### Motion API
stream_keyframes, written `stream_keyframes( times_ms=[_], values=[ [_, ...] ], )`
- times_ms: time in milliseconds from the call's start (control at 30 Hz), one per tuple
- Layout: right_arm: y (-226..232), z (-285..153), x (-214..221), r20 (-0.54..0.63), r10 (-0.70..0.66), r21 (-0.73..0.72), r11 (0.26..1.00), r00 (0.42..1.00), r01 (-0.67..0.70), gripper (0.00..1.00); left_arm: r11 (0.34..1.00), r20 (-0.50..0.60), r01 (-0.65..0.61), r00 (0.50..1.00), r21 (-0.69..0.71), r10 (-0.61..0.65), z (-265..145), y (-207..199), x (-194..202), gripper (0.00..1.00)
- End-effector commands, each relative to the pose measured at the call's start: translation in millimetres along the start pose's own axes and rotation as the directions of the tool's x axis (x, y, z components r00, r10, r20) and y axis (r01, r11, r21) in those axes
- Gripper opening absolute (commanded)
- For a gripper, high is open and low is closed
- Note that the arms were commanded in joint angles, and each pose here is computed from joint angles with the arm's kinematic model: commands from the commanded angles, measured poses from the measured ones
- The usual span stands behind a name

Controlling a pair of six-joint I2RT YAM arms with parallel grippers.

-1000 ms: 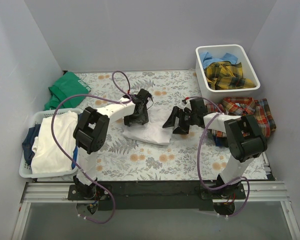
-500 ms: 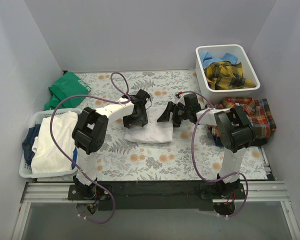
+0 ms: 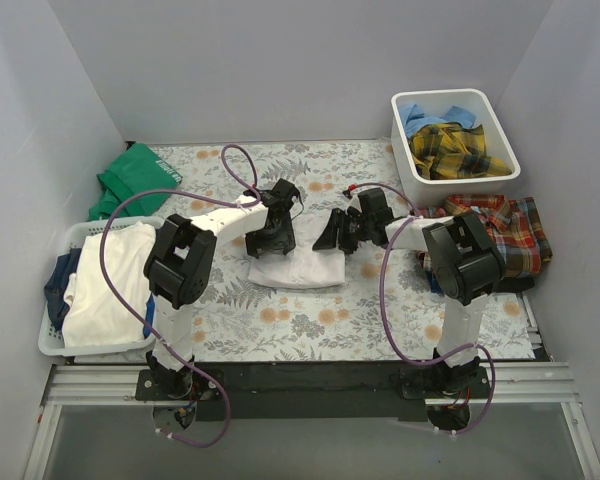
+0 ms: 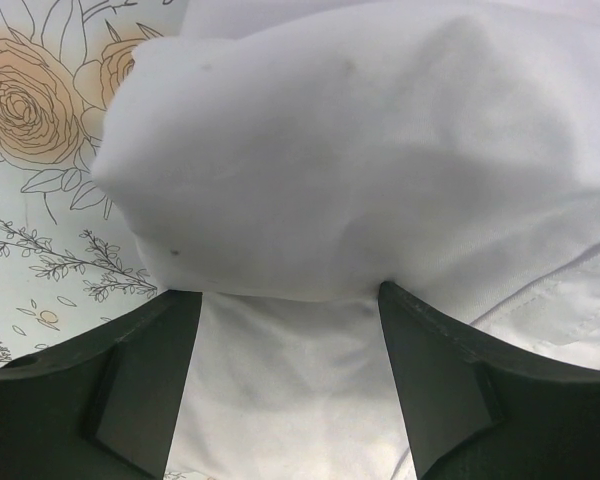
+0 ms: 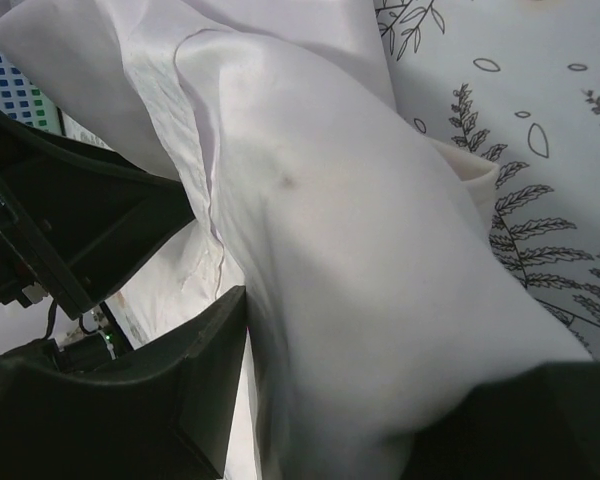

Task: Fold and stack the long sleeve shirts
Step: Fold the shirt

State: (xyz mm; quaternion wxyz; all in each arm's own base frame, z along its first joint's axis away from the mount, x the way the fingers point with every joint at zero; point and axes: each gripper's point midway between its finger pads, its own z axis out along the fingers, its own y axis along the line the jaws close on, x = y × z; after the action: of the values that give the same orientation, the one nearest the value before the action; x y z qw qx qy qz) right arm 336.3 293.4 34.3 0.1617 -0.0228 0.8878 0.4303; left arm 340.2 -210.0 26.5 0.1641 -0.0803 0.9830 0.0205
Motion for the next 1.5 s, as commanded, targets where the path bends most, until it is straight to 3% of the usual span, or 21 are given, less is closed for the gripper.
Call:
stream_keyframes(
  times_ms=[0, 67, 133, 167, 200, 300, 600, 800, 1000, 1167, 1367, 1467],
  values=[
    [-42, -7, 44, -0.098, 0.059, 0.186, 0.982, 0.993, -0.04, 0.53, 0.999, -0.069, -0.036, 0.997, -0.009, 0.036, -4, 5, 19, 0.71],
    [-46, -7, 49, -0.104, 0.068, 0.199, 0.979, 0.992, -0.046, 0.52, 0.999, -0.069, -0.036, 0.997, -0.009, 0.036, -4, 5, 19, 0.71],
    [-49, -8, 50, -0.105, 0.073, 0.206, 0.977, 0.992, -0.05, 0.46, 0.999, -0.065, -0.042, 0.997, -0.007, 0.041, -5, 4, 19, 0.71],
    [-51, -9, 51, -0.104, 0.075, 0.21, 0.976, 0.992, -0.052, 0.38, 0.999, -0.063, -0.038, 0.997, -0.012, 0.037, -5, 6, 17, 0.71],
    [-51, -10, 50, -0.102, 0.076, 0.213, 0.976, 0.992, -0.053, 0.23, 0.999, -0.058, -0.036, 0.998, -0.008, 0.036, -8, 6, 16, 0.71],
    [-50, -14, 42, -0.092, 0.058, 0.232, 0.972, 0.994, -0.035, 0.01, 1.0, -0.028, -0.03, 0.999, 0.005, 0.031, -18, 3, 6, 0.71],
    [-56, -63, -2, -0.07, -0.072, 0.458, 0.884, 0.995, 0.096, 0.01, 0.992, 0.208, 0.02, 0.977, 0.124, -0.046, -111, -8, -68, 0.75],
    [-57, -112, -38, -0.07, -0.191, 0.602, 0.775, 0.979, 0.194, 0.01, 0.985, 0.274, 0.067, 0.955, 0.161, -0.11, -145, 15, -96, 0.75],
    [-39, -169, -92, -0.03, -0.348, 0.756, 0.605, 0.937, 0.249, 0.01, 0.982, 0.285, 0.098, 0.948, 0.163, -0.142, -149, 38, -107, 0.76],
    [-9, -221, -139, -0.028, -0.525, 0.867, 0.411, 0.851, 0.282, 0.01, 0.978, 0.291, 0.118, 0.943, 0.169, -0.164, -150, 48, -114, 0.76],
    [36, -262, -170, -0.107, -0.666, 0.957, 0.133, 0.738, 0.259, 0.01, 0.977, 0.293, 0.135, 0.939, 0.164, -0.179, -151, 58, -119, 0.76],
    [63, -260, -169, -0.216, -0.72, 0.966, -0.062, 0.659, 0.249, 0.01, 0.976, 0.297, 0.148, 0.936, 0.162, -0.192, -152, 64, -120, 0.76]
  ],
)
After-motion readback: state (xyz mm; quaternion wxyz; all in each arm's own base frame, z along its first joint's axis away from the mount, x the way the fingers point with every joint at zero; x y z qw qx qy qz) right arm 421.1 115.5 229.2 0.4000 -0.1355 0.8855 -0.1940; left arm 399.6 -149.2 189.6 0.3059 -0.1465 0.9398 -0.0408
